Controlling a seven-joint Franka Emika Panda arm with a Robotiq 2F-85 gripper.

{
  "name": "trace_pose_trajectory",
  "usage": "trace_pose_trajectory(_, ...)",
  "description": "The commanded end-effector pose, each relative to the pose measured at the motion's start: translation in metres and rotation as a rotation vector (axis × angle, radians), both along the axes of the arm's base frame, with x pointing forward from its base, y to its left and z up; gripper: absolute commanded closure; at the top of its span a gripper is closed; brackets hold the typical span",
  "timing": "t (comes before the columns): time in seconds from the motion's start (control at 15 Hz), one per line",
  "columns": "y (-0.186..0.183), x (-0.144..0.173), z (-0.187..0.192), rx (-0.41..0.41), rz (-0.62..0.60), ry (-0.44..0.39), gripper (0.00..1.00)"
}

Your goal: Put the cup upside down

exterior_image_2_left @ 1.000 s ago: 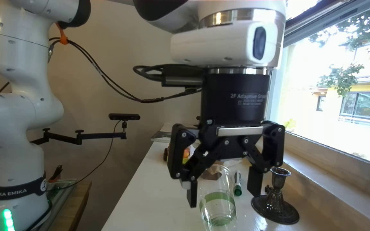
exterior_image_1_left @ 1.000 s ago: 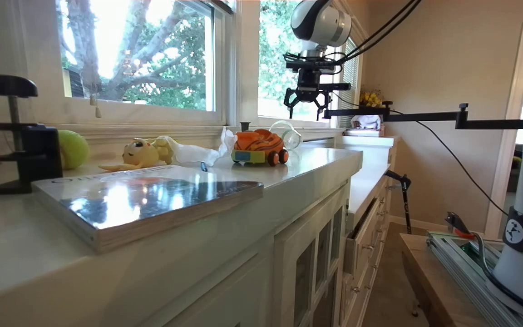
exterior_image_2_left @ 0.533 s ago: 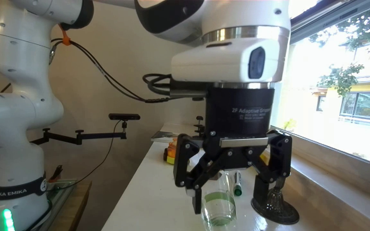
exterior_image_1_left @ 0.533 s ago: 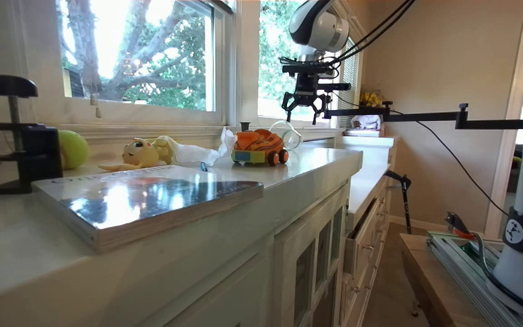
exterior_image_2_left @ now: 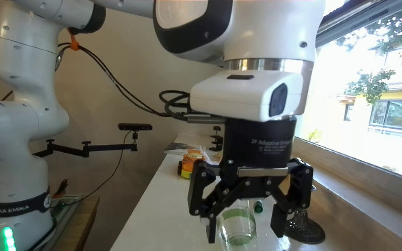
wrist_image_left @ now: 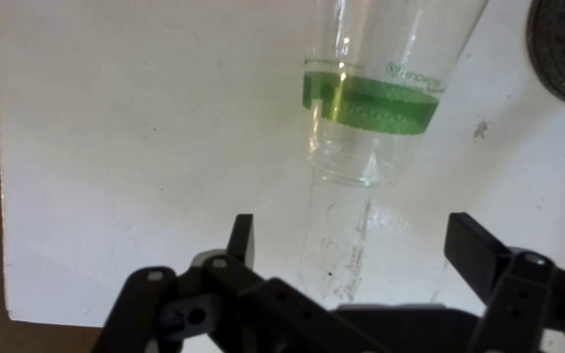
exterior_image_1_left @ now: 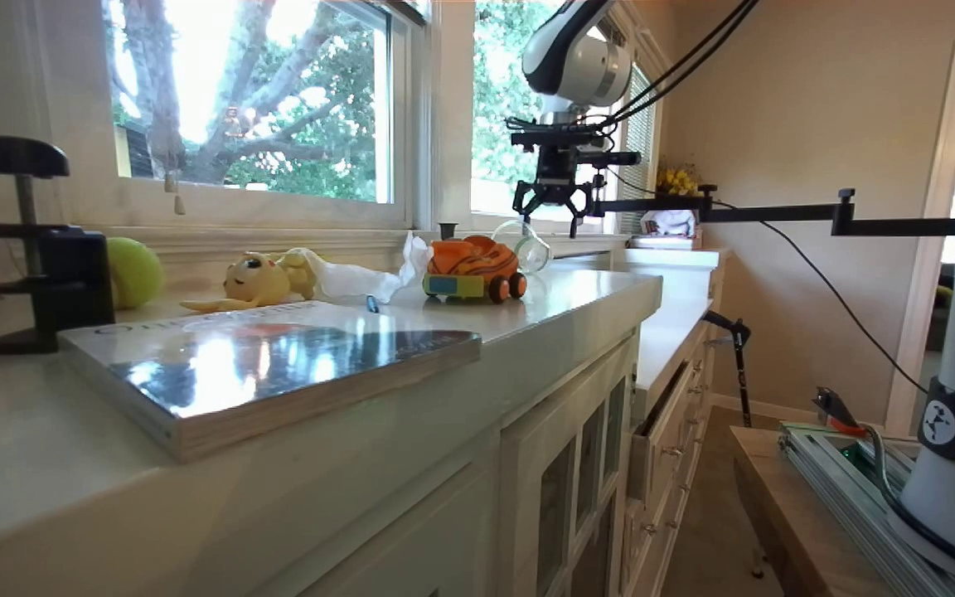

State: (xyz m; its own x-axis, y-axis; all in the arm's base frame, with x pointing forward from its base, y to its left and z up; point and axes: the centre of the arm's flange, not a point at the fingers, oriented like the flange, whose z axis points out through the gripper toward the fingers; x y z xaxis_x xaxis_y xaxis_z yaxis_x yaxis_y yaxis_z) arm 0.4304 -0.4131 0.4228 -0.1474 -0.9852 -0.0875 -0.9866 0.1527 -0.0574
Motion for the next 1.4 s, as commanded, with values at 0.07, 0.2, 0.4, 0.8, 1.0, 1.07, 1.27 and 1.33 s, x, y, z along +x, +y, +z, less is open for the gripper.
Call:
trace_pose_trajectory(0.07, 0.003, -0.002, -0.012, 0.019, -0.019, -0.035, 0.00)
trace_pose_trajectory(0.2, 0.002, -0.003, -0.018, 0.026, -0.026, -0.038, 0.00)
trace_pose_trajectory(0.4, 0.002, -0.004, -0.022, 0.030, -0.036, -0.052, 0.00)
trace_pose_trajectory(0.8, 0.002, -0.003, -0.027, 0.031, -0.030, -0.061, 0.00)
trace_pose_trajectory(1.0, 0.002, -0.001, -0.027, 0.036, -0.008, -0.057, 0.00)
trace_pose_trajectory(1.07, 0.002, -0.001, -0.027, 0.038, 0.006, -0.055, 0.00)
trace_pose_trajectory(1.27, 0.004, 0.002, -0.027, 0.042, 0.046, -0.057, 0.00)
trace_pose_trajectory(1.33, 0.005, 0.003, -0.028, 0.043, 0.054, -0.057, 0.00)
